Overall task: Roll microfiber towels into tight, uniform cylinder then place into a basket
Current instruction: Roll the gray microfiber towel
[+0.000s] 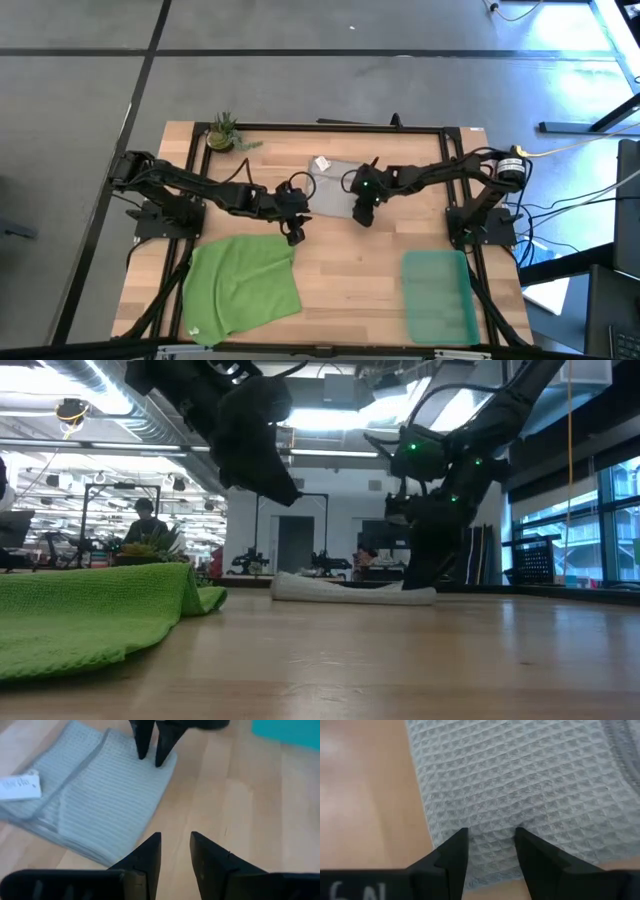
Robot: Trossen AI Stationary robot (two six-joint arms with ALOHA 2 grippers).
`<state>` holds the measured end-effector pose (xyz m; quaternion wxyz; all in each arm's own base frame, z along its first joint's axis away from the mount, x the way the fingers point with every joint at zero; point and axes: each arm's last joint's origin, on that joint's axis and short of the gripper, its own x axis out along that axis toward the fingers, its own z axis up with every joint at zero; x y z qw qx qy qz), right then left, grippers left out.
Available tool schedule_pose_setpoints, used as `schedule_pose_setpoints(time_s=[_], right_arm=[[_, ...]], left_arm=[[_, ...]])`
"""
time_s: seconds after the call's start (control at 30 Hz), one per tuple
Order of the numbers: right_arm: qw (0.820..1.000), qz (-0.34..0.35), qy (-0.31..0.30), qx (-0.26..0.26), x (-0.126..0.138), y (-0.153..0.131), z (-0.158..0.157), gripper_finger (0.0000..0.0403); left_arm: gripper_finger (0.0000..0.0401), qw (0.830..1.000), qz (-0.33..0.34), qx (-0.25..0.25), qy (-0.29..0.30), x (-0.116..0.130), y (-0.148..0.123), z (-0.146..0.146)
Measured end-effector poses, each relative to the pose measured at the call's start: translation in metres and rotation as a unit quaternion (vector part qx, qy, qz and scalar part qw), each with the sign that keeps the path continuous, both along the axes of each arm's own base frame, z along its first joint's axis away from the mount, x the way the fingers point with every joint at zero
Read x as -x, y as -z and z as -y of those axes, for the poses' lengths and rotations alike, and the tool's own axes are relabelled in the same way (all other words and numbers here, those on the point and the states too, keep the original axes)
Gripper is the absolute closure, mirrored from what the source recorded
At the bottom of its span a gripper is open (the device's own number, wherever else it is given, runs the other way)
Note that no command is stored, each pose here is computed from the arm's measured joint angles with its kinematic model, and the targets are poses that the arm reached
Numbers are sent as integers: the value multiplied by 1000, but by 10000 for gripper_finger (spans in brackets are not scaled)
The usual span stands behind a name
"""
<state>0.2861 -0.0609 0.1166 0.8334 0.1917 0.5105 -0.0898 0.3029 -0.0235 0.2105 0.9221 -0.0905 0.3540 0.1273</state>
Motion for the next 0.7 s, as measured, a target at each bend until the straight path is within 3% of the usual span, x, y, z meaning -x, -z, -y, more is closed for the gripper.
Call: schedule_pose_setpoints(time_s=[0.3, 0.47, 0.57, 0.7], right_arm=[[999, 2, -34, -27, -13, -11, -30, 238], [996, 25, -82, -7, -21, -45, -36, 238], [988, 31, -148, 19, -18, -58, -48, 238], [963, 52, -259, 60, -16, -64, -73, 238]], left_arm=[[302, 996, -60, -41, 50, 6, 10, 7], [302, 996, -59, -41, 52, 6, 10, 8], [302, 996, -60, -42, 52, 6, 10, 8], [302, 996, -61, -42, 52, 6, 10, 8]])
